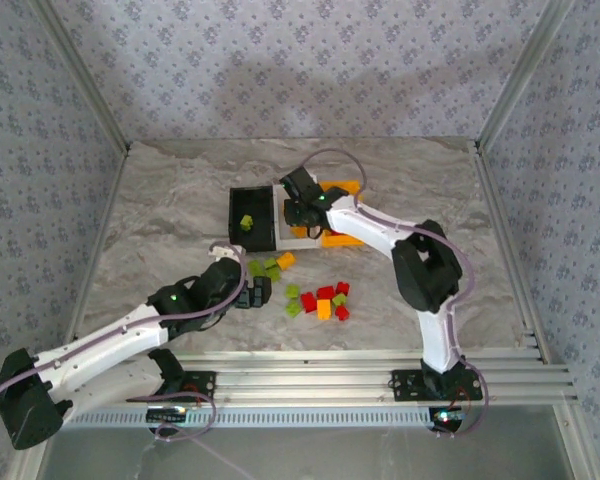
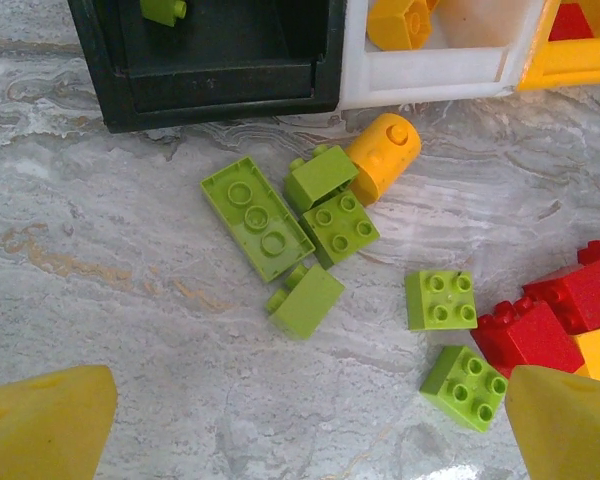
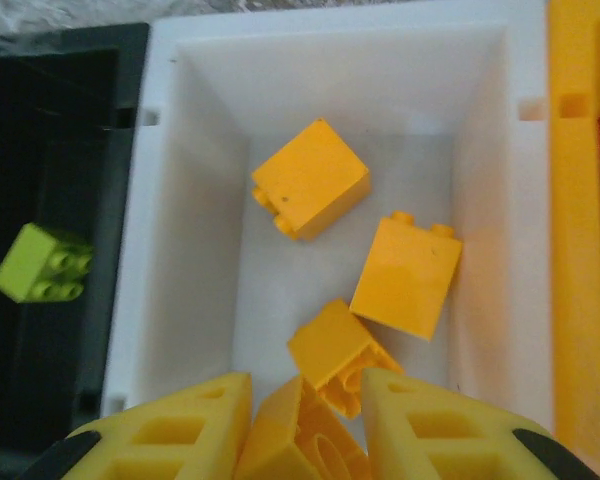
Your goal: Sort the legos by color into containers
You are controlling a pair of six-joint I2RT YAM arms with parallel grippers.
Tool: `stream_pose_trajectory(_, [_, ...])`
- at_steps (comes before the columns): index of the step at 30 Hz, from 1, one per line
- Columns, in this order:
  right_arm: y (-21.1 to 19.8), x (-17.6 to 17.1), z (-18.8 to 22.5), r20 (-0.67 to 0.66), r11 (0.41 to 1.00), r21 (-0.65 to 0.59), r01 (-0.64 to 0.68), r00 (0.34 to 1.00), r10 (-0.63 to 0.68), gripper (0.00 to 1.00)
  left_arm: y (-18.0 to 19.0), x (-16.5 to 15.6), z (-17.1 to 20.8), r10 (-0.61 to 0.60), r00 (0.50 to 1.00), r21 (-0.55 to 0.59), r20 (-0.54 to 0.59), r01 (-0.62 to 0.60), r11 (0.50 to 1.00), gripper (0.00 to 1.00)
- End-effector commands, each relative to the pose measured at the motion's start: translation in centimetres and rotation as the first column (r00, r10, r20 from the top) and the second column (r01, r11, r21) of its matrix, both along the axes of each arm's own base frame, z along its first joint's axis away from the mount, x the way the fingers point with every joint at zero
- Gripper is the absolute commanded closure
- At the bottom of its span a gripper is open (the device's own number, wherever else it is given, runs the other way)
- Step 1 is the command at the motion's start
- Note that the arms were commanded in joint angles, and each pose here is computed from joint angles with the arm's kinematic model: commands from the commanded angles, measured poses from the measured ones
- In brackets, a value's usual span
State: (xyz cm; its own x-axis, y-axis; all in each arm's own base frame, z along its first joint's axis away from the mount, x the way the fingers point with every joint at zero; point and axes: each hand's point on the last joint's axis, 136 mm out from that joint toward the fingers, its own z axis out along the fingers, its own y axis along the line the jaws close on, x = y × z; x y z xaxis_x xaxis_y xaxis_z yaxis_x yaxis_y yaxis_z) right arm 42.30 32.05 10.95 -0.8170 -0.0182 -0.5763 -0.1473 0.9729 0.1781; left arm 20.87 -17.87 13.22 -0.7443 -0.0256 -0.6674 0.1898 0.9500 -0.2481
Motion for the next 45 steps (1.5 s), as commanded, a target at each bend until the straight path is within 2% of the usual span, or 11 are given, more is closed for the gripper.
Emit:
stream_pose_trajectory(1, [-0.9, 0.8, -0.3, -0.011, 0.998, -0.061, 0.032, 0.999, -0.033, 0.66, 0.5, 0.1, -0.1, 0.028, 1.000, -0.003, 0.003, -0.028, 1.000, 0.00])
stream_pose_trajectory(3, [-0.8, 1.2, -0.1, -0.003, 0.998, -0.048, 0.046, 0.999, -0.046, 0.61, 0.6, 0.3, 0.0, 0.034, 0.999, 0.000, 0.008, -0.034, 0.999, 0.00])
stream_pose_trajectory(5, [-0.7, 1.7, 0.4, 0.012, 0.998, -0.029, 0.055, 0.998, -0.055, 0.52, 0.8, 0.5, 0.2, 0.046, 0.999, 0.010, 0.017, -0.047, 0.999, 0.00])
stream_pose_trajectory(7, [-0.4, 1.8, 1.3, 0.033, 0.999, -0.010, 0.050, 0.998, -0.049, 0.39, 1.0, 0.7, 0.2, 0.060, 0.998, 0.020, 0.025, -0.060, 0.998, 0.00])
stream_pose_trajectory(10, [-0.1, 1.8, 3.3, 0.073, 0.999, 0.023, 0.038, 0.996, -0.040, 0.31, 1.3, 0.9, 0.3, 0.085, 0.996, 0.016, 0.027, -0.085, 0.996, 0.00])
stream_pose_trajectory(12, [-0.1, 1.3, 4.7, 0.102, 0.998, 0.048, 0.031, 0.994, -0.036, 0.30, 1.3, 1.0, 0.2, 0.092, 0.996, 0.012, 0.005, -0.092, 0.996, 0.00])
stream_pose_trajectory(15, [-0.5, 0.1, 6.3, 0.132, 0.995, 0.100, 0.026, 0.990, -0.039, 0.29, 0.1, 1.4, -0.5, 0.038, 0.999, -0.008, -0.015, -0.038, 0.999, 0.00])
stream_pose_trajectory(20, [-1.7, -2.9, 6.4, 0.137, 0.989, 0.143, 0.024, 0.990, -0.043, 0.28, -1.9, 2.3, -2.2, -0.041, 0.998, 0.037, -0.038, 0.042, 0.998, 0.02])
stream_pose_trajectory(28, [-4.7, -5.5, 6.2, 0.149, 0.986, 0.158, 0.046, 0.986, -0.070, 0.28, -3.1, 3.0, -6.9, -0.060, 0.986, 0.169, -0.158, 0.087, 0.982, 0.24])
stream_pose_trajectory(37, [-6.3, -6.4, 6.0, 0.145, 0.980, 0.183, 0.078, 0.984, -0.106, 0.28, -2.8, 4.3, -9.9, -0.029, 0.983, 0.280, -0.182, 0.080, 0.957, 0.34])
stream_pose_trajectory(45, [-7.1, -6.5, 6.2, 0.152, 0.979, 0.185, 0.088, 0.981, -0.117, 0.27, -3.0, 4.7, -10.4, -0.034, 0.983, 0.280, -0.178, 0.083, 0.956, 0.51])
